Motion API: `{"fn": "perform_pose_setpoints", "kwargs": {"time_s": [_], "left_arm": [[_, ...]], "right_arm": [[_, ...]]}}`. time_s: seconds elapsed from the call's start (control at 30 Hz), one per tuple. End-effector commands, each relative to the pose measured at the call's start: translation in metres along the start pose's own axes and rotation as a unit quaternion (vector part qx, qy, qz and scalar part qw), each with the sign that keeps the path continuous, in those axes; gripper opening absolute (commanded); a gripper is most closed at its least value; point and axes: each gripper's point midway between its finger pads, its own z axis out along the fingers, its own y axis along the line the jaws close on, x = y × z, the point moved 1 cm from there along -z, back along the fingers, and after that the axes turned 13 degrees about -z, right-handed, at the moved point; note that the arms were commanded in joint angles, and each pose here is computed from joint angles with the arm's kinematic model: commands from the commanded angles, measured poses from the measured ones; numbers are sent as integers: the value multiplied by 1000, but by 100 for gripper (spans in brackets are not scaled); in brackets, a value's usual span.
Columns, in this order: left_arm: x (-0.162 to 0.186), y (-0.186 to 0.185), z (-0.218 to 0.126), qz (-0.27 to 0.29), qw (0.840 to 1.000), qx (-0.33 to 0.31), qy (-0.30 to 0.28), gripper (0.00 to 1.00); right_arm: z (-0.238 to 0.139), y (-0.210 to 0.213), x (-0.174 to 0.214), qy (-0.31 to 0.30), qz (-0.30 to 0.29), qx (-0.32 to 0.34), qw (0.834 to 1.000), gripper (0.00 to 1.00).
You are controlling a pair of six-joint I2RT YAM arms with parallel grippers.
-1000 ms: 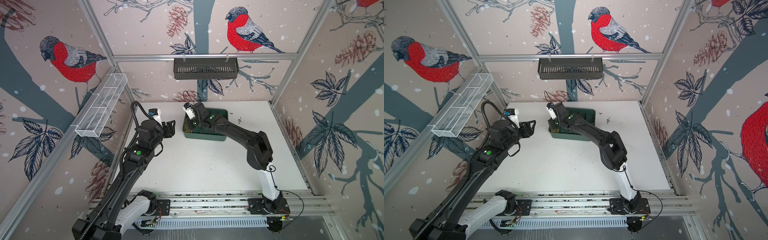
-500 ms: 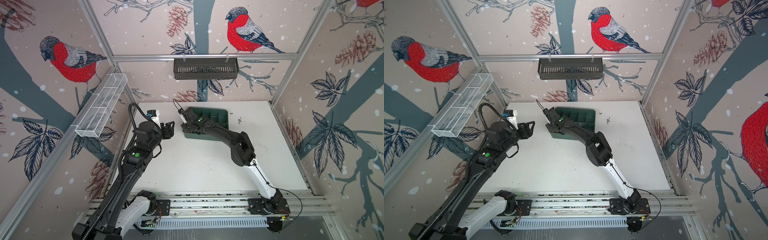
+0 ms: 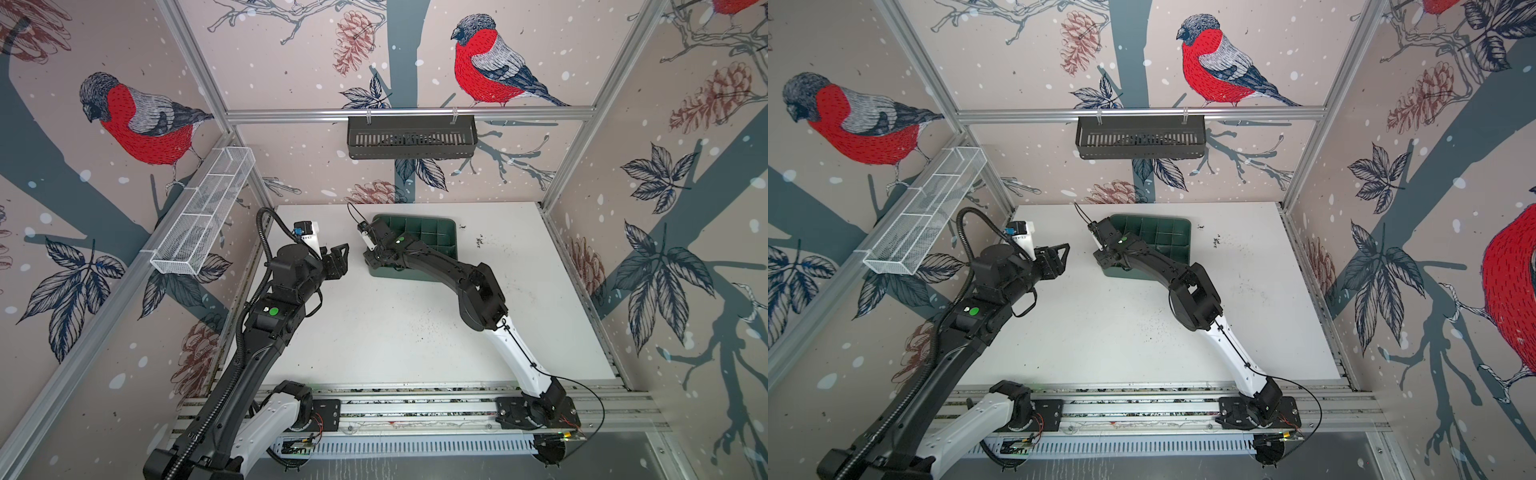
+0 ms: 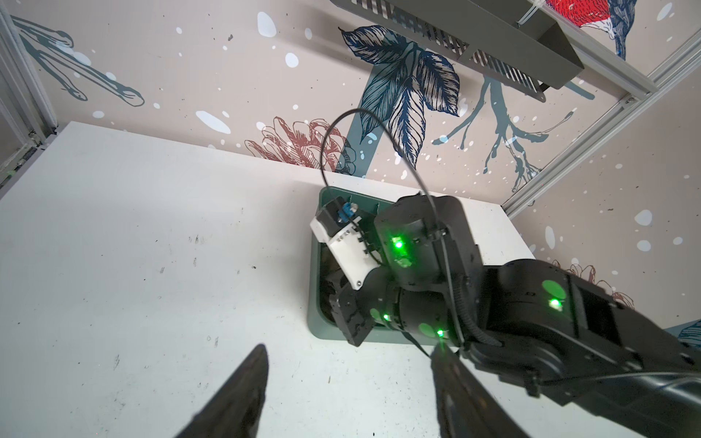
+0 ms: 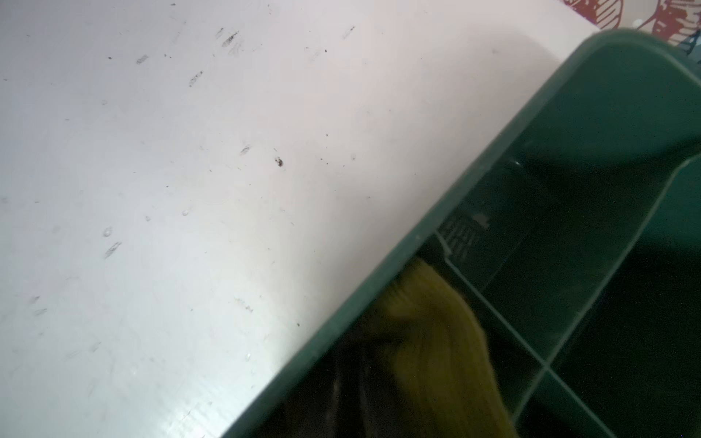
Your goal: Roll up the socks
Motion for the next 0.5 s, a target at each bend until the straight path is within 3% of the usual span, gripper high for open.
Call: {"fn": "perform_pose_setpoints", "kwargs": {"time_s": [0.0, 0.1, 0.27, 0.47], "left_arm": [[-9, 0, 1, 7, 1000, -1, -23, 68], [-8, 3, 2, 7, 1000, -7, -26, 68], [-8, 7, 6, 3, 1000, -11, -29, 68], [-2, 13, 13, 5, 999, -13, -36, 69]], "right_arm": [[-42, -10, -32, -75, 39, -27, 996, 21], [-87, -18, -56, -154, 51, -56, 985, 28], [-167, -14, -88, -269, 31, -137, 953, 32], [-225, -39, -77, -306, 66, -126, 941, 33]]}}
